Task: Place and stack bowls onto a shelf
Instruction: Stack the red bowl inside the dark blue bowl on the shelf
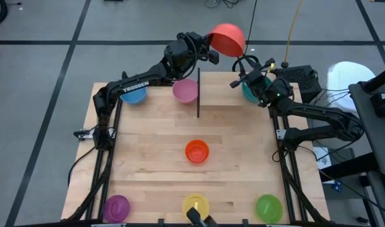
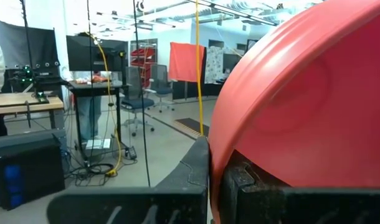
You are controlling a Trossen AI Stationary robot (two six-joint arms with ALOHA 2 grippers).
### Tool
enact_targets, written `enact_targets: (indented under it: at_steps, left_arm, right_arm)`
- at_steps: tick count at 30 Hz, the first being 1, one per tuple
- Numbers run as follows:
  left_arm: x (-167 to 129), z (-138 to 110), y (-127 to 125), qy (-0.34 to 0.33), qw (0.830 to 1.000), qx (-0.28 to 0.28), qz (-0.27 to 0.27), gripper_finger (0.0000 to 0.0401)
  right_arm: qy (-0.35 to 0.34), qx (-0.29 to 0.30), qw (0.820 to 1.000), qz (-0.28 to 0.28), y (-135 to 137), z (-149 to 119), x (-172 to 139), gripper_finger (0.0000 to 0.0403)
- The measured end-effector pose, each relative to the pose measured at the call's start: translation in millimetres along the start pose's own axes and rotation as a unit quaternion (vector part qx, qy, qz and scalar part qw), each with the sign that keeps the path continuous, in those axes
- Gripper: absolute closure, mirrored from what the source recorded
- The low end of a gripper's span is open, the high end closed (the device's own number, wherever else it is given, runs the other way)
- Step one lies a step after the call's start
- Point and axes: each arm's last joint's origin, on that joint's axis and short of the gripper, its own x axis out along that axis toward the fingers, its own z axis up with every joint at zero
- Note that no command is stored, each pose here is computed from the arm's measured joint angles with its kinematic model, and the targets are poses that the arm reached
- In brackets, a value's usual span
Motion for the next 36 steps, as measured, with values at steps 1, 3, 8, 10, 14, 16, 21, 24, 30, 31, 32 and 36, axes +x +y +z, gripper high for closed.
enact_targets:
  at_steps: [1,3,8,10,14,16,21,24,30,31,32,36]
  left_arm:
    - [-0.3,-0.5,-0.6,0.003,1.0,0.001,0.0,0.0397]
    - [-1.3,-1.2,-2.3,0.009,1.0,0.003,-0.002,0.0397]
    - [-4.4,-1.9,-9.5,0.015,1.0,0.005,-0.01,0.0397]
    - [-5.7,-2.7,-12.4,0.019,1.0,0.006,-0.014,0.0397]
    - [-8.7,-4.4,-18.0,0.032,0.999,0.006,-0.019,0.0397]
    - [-10.2,-5.7,-20.8,0.039,0.999,0.002,-0.021,0.0397]
    - [-11.5,-8.3,-22.5,0.053,0.998,0.004,-0.019,0.0396]
    - [-12.0,-9.6,-23.2,0.058,0.998,-0.001,-0.017,0.0396]
    - [-12.3,-11.9,-24.9,0.064,0.998,-0.007,-0.021,0.0396]
    - [-12.7,-12.0,-25.7,0.064,0.998,-0.007,-0.022,0.0396]
    - [-13.1,-12.3,-26.6,0.065,0.998,-0.007,-0.022,0.0396]
    - [-13.0,-13.4,-27.1,0.067,0.997,-0.006,-0.023,0.0396]
  right_arm:
    - [0.001,0.0,1.0,-0.002,0.3,-0.3,0.3,0.0323]
    - [0.01,-0.002,1.0,-0.014,-0.1,-0.9,0.4,0.0323]
    - [0.019,-0.018,0.999,-0.035,-2.3,-0.4,0.3,0.0323]
    - [0.011,-0.016,0.999,-0.042,-3.8,1.2,0.2,0.0323]
    - [0.008,-0.015,0.999,-0.048,-5.0,2.1,0.2,0.0323]
    - [0.009,-0.015,0.999,-0.05,-5.4,1.7,0.4,0.0323]
    - [0.012,-0.013,0.998,-0.055,-7.6,-0.1,1.6,0.0323]
    - [0.013,-0.015,0.998,-0.058,-9.2,-1.2,2.3,0.0332]
    - [0.016,-0.016,0.997,-0.069,-13.3,-3.6,4.1,0.037]
    - [0.016,-0.015,0.997,-0.071,-13.9,-3.6,4.2,0.0376]
    - [0.015,-0.015,0.997,-0.072,-14.3,-3.5,4.2,0.0382]
    - [0.017,-0.013,0.997,-0.075,-14.6,-3.6,4.2,0.0397]
